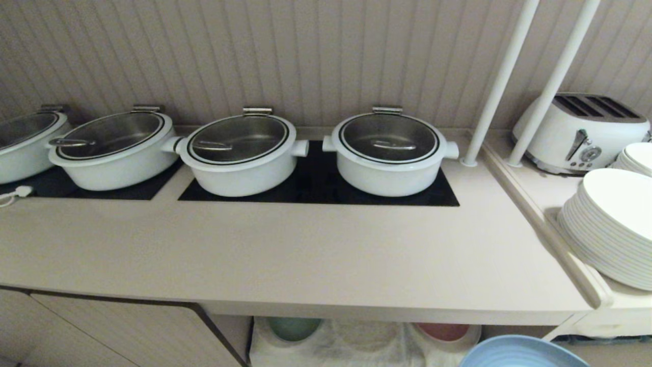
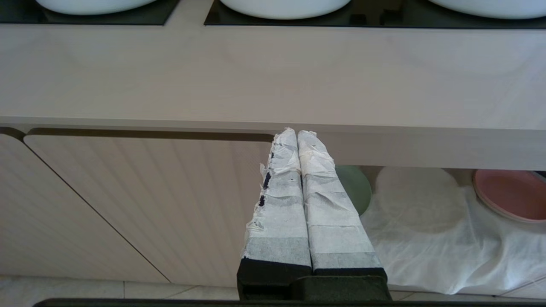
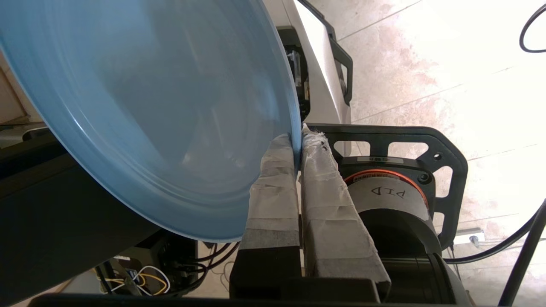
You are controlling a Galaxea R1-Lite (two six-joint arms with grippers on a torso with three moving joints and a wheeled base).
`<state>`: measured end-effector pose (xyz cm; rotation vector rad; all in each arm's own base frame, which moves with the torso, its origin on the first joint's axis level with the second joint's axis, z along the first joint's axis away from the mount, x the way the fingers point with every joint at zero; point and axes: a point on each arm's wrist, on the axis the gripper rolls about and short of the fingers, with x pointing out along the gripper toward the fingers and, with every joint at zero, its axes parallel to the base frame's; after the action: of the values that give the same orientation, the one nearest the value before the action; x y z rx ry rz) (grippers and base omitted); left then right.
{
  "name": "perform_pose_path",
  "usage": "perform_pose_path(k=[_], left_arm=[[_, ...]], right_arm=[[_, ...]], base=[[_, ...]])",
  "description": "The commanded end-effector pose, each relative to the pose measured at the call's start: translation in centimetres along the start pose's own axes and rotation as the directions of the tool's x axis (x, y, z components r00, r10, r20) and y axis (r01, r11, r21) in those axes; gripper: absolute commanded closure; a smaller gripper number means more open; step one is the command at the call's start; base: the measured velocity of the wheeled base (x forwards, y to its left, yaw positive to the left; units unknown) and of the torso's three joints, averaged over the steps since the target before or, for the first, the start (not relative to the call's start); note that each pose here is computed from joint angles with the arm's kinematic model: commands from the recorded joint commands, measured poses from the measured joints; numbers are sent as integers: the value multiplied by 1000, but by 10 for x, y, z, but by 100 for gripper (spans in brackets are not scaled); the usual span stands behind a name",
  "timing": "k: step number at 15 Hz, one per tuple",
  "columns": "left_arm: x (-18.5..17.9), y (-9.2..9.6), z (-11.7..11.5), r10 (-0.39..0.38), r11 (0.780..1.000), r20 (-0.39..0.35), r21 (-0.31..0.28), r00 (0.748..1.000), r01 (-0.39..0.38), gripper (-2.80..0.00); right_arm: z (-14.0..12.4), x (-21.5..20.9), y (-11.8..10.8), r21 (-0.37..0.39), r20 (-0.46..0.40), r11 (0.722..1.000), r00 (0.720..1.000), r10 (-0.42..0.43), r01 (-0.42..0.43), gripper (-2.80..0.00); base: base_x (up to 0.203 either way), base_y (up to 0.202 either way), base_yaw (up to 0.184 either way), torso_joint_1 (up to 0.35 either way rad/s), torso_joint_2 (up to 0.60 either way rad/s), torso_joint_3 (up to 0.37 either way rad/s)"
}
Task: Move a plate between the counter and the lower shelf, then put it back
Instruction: Put the plate in the cupboard
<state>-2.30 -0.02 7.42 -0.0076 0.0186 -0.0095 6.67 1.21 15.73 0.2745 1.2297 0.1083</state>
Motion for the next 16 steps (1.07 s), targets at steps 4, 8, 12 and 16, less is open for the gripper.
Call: perform_pose_path(k=[4,8,12,16], left_arm=[[0,0,0,0,1000,0,-1,1000,0,0],[0,0,0,0,1000,0,0,1000,0,0],[0,0,0,0,1000,0,-1,1000,0,0],[0,0,0,0,1000,0,0,1000,0,0]], right_arm=[[5,4,0,32,-39,999,999,-6,7,0],[6,6,0,82,-44,997,999,-3,6,0],[9,5,2,154,-31,987,998,54,-49,0],[11,4,3,148,-13,987,998,59,-56,0]], base=[[0,0,0,0,0,0],[0,0,0,0,0,0],[0,0,0,0,0,0],[0,0,0,0,0,0]])
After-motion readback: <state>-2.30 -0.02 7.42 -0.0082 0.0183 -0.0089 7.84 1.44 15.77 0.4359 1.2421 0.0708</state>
